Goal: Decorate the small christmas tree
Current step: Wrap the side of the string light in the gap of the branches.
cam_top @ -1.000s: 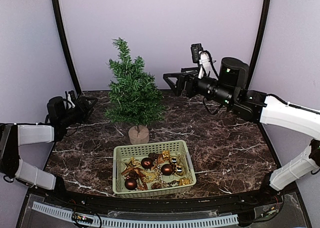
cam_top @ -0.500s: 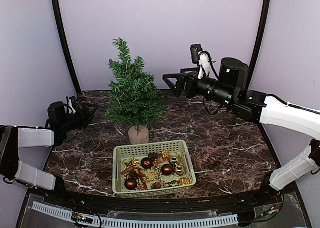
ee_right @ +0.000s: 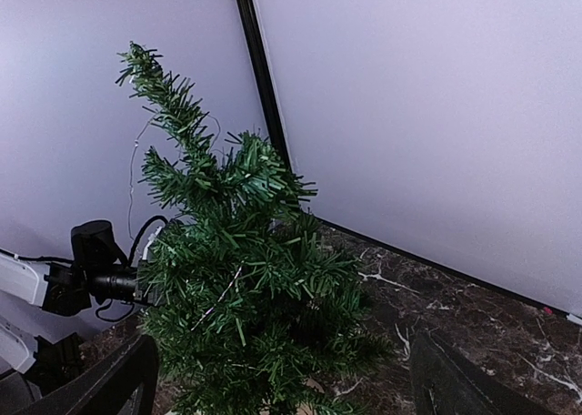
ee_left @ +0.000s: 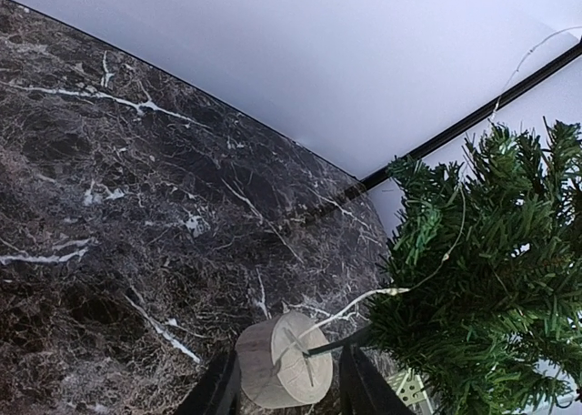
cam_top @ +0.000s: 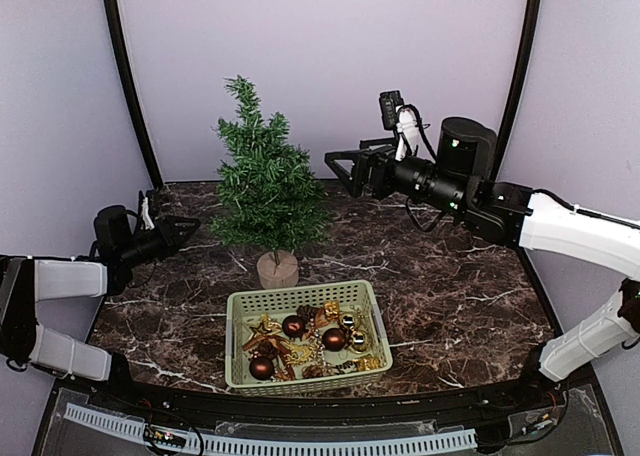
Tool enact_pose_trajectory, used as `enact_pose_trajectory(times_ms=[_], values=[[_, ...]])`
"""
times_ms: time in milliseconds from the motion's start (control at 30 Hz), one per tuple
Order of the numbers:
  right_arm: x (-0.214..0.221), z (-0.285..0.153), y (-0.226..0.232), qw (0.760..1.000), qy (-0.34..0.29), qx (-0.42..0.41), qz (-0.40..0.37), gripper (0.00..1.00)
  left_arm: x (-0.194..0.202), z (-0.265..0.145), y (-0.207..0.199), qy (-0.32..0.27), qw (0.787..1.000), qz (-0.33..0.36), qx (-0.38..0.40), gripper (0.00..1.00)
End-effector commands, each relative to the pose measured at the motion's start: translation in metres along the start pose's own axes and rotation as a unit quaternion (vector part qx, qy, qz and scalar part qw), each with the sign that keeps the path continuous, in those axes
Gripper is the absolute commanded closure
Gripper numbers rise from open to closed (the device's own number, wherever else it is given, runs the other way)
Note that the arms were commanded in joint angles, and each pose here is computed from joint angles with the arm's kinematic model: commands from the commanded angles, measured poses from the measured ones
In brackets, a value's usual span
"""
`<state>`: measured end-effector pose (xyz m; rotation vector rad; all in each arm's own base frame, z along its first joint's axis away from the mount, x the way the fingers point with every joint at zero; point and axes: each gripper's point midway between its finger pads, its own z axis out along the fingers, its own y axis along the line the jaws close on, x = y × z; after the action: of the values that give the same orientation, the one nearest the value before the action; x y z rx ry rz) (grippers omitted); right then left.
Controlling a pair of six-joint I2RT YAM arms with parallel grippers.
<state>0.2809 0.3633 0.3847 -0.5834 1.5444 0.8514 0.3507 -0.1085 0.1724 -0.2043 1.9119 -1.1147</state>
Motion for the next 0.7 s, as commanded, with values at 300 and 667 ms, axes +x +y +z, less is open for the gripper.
enact_pose_trajectory(times_ms=[300, 667], values=[[-0.014, -0.006, 0.002, 1.0, -0.027, -0.008, 0.006, 0.03, -0.03, -0.004, -0.012, -0.058, 0.998, 0.038, 0.004, 0.45], [-0.014, -0.015, -0.001, 1.0, -0.028, 0.0, 0.006, 0.04, -0.042, -0.004, -0.013, -0.09, 0.995, 0.036, 0.006, 0.86]])
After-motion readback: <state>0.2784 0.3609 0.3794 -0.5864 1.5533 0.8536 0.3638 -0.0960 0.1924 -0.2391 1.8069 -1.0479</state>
